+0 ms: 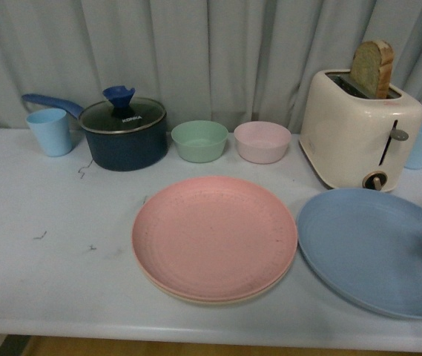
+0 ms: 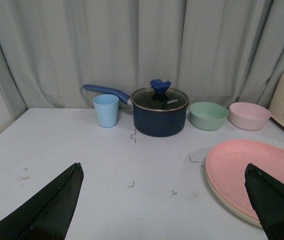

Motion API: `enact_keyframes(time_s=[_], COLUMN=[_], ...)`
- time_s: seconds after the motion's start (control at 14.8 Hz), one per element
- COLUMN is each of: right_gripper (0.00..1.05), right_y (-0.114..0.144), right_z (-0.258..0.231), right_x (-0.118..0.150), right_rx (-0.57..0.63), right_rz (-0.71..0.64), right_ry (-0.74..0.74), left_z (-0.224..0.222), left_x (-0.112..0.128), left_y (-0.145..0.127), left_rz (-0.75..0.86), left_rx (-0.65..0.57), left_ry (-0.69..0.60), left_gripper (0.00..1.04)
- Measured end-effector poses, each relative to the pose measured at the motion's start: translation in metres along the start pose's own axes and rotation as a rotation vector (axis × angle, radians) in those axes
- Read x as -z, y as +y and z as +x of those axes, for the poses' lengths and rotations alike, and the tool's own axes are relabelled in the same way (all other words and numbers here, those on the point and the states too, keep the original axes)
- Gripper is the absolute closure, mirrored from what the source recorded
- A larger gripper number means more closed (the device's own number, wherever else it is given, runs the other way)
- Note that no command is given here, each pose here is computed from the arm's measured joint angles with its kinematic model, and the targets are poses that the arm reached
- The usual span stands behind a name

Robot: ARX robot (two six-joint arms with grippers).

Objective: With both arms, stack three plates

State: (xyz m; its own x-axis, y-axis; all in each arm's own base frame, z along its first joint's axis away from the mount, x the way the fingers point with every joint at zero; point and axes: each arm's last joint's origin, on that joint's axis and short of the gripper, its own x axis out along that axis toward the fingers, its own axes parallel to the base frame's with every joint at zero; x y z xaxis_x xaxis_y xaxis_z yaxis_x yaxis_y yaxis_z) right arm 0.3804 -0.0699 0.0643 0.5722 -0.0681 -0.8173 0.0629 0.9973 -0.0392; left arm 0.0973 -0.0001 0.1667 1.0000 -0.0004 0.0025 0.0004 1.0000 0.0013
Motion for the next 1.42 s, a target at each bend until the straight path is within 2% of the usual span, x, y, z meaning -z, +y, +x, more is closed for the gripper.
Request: enact_keyframes(time_s=[0.41,0.68,0.88,1.15,1.29,1.42], right_gripper=[0.91,1.01,1.02,1.02,1.02,1.02], right_y=[0.007,0.007,0.003,-0.020,-0.031,-0.027], right_z=[0.000,-0.004,-0.022,-0.077,-0.107,-0.140], right_x=[-0.002,-0.001,0.014,0.027,0.022,0.008], right_rx=[0.012,-0.017,-0.051,-0.036,-0.028,-0.089], right_rz=[-0.017,0.009,0.077,0.173,0.203,0.213], right_ry=[-0.008,-0.023,-0.025,-0.056,-0.115,-0.215], left_z=[0.000,0.000,0.000,0.000,0.000,0.000], left_x=[0.000,0.000,0.000,0.000,0.000,0.000], left_y=[0.000,0.000,0.000,0.000,0.000,0.000], left_rz=[0.000,0.000,0.000,0.000,0.000,0.000], left_rx=[0.000,0.000,0.000,0.000,0.000,0.000], left_ry=[0.000,0.000,0.000,0.000,0.000,0.000], left_gripper=[0.07,0.07,0.07,0.07,0.07,0.07])
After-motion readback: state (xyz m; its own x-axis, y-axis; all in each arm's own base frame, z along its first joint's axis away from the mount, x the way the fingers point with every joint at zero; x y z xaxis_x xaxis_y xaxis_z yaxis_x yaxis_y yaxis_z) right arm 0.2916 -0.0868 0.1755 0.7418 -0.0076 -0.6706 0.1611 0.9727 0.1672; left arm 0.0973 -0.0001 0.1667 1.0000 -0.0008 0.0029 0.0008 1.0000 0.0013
